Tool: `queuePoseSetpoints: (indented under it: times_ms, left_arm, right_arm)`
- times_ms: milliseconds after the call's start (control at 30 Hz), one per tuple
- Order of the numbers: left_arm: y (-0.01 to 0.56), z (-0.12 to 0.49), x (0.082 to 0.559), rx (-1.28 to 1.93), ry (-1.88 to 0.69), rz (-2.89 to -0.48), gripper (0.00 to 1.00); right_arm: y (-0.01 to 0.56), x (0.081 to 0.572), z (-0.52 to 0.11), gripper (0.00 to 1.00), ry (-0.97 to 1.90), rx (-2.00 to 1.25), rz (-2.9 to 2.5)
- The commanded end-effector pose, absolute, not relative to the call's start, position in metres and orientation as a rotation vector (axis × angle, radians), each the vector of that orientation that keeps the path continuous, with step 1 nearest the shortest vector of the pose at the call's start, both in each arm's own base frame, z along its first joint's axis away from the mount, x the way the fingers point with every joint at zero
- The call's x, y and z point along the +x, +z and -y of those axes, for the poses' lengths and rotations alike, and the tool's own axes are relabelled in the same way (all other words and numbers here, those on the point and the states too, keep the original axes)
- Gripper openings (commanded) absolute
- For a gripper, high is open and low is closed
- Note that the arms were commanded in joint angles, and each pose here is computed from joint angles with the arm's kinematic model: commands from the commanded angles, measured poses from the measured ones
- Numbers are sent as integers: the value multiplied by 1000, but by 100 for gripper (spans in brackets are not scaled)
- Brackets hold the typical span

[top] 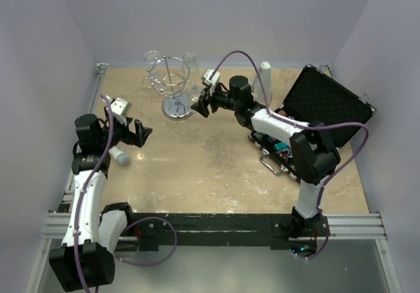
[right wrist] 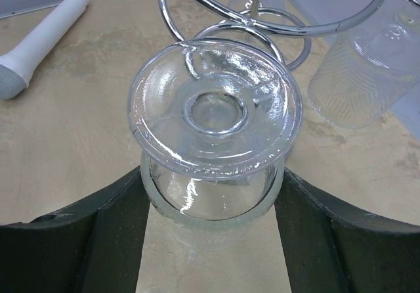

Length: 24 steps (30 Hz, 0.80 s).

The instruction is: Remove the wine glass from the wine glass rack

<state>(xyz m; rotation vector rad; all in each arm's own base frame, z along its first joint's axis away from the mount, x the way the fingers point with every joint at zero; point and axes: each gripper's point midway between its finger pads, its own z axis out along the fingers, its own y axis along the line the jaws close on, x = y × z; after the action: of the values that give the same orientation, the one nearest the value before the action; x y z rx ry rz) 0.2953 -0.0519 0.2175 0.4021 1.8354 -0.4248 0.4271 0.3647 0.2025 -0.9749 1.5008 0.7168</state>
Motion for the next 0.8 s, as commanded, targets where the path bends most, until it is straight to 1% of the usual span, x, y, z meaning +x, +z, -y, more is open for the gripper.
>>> queuePoseSetpoints:
  times_ms: [0, 167, 267, 500, 567, 633, 700, 733, 767]
  left_arm:
    - [224, 57, 290, 584, -347, -1772, 92]
    - [221, 62, 284, 752, -268, -1735, 92]
    - [231, 63, 284, 826, -198, -1657, 91]
    - [256, 76, 284, 972, -101, -1469, 90]
    - [266, 84, 284, 995, -94, -1413, 89]
    - [288, 99, 285, 990, -127, -1337, 89]
    - [330, 119, 285, 935, -217, -1253, 88]
    - [357, 134, 283, 945, -257, -1178, 86]
    - [371, 149, 284, 966, -287, -1146, 85]
  right_arm:
    - [299, 407, -360, 44, 745, -960, -1311]
    - [336, 379, -349, 43, 779, -967, -1273]
    - [352, 371, -338, 43, 806, -945, -1296]
    - [377, 374, -305, 42, 836, -851, -1356]
    - [381, 373, -300, 41, 887, -814, -1378]
    - [381, 369, -300, 41, 961, -815, -1401]
    - [379, 363, -305, 40, 1031, -846, -1418]
    - [378, 360, -306, 40, 1058, -869, -1424]
    - [379, 358, -307, 40, 1085, -886, -1425]
